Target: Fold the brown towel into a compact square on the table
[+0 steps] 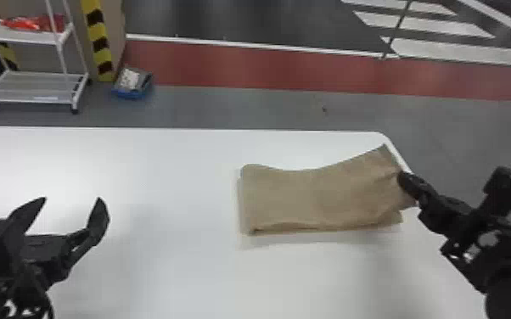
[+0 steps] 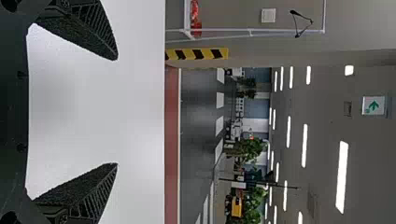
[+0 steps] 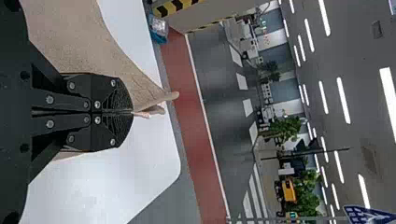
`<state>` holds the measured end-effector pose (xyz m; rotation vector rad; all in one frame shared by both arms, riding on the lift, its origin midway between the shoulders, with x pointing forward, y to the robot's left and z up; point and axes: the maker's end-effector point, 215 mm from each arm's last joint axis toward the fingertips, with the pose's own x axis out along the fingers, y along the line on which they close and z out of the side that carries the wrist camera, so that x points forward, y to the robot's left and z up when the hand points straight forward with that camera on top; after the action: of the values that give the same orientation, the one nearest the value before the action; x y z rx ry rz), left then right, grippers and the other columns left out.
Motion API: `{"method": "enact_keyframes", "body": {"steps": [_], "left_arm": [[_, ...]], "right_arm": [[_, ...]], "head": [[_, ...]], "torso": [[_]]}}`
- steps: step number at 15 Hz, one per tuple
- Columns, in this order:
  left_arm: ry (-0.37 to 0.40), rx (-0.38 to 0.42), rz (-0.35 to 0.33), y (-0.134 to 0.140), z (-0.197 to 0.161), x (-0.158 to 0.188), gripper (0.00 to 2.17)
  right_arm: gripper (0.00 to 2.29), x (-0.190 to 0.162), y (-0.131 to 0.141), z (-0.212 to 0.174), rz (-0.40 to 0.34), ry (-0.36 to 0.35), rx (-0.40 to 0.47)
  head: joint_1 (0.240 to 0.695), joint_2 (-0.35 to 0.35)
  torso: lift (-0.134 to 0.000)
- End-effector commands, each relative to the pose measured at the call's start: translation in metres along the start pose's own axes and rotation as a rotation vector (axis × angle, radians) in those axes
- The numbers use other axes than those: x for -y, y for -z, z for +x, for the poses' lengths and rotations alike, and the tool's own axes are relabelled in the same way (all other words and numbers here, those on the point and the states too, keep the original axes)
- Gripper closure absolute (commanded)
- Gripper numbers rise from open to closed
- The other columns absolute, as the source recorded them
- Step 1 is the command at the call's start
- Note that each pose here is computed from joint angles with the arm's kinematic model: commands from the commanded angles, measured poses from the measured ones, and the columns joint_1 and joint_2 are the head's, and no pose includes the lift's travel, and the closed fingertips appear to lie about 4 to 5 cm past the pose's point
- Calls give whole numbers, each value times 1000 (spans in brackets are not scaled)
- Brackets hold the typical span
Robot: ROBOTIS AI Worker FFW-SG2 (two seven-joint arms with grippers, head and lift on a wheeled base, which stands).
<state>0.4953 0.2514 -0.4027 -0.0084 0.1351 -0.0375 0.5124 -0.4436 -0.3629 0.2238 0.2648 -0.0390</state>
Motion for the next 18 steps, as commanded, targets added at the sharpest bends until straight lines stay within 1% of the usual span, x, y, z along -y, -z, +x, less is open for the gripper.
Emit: {"method": "enact_keyframes", "body": {"steps": [1,3,5,6,7,8,9,12,14,15,18], "left_arm": [[-3,-8,0,4,-2,-1,66],[0,-11,-1,6,-2,0,66],[0,-10,-1,6,-3,1,66],[2,-10,0,6,-3,2,66],[5,-10,-2,6,-3,4,66],[8,-11,-1,7,-4,5,66],[8,-11,-1,7,-4,5,66],[20,6,-3,0,-3,12,66],[37,20,-5,-7,-3,23,66],[48,22,-6,-7,-3,29,66],[117,28,-17,-12,-1,70,66]], "right_arm": [[1359,18,31,6,-8,29,-70],[1359,35,38,9,-3,56,-35],[1342,47,43,14,-11,69,-51],[1254,48,45,17,-14,70,-56],[687,51,47,17,-21,78,-60],[66,56,47,17,-22,88,-60],[-2,62,45,14,-21,99,-55],[33,75,23,-10,-34,126,40],[46,76,19,-30,-32,133,64],[46,72,15,-39,-30,125,97],[49,65,17,-55,-31,120,133]], "head": [[695,-206],[695,-215],[695,-232],[695,-237],[695,-242],[695,-246],[695,-253],[695,-269],[695,-286],[695,-303],[695,-325]], "torso": [[-123],[-123],[-123],[-123],[-123],[-123],[-123],[-123],[-123],[-123],[-123]]}}
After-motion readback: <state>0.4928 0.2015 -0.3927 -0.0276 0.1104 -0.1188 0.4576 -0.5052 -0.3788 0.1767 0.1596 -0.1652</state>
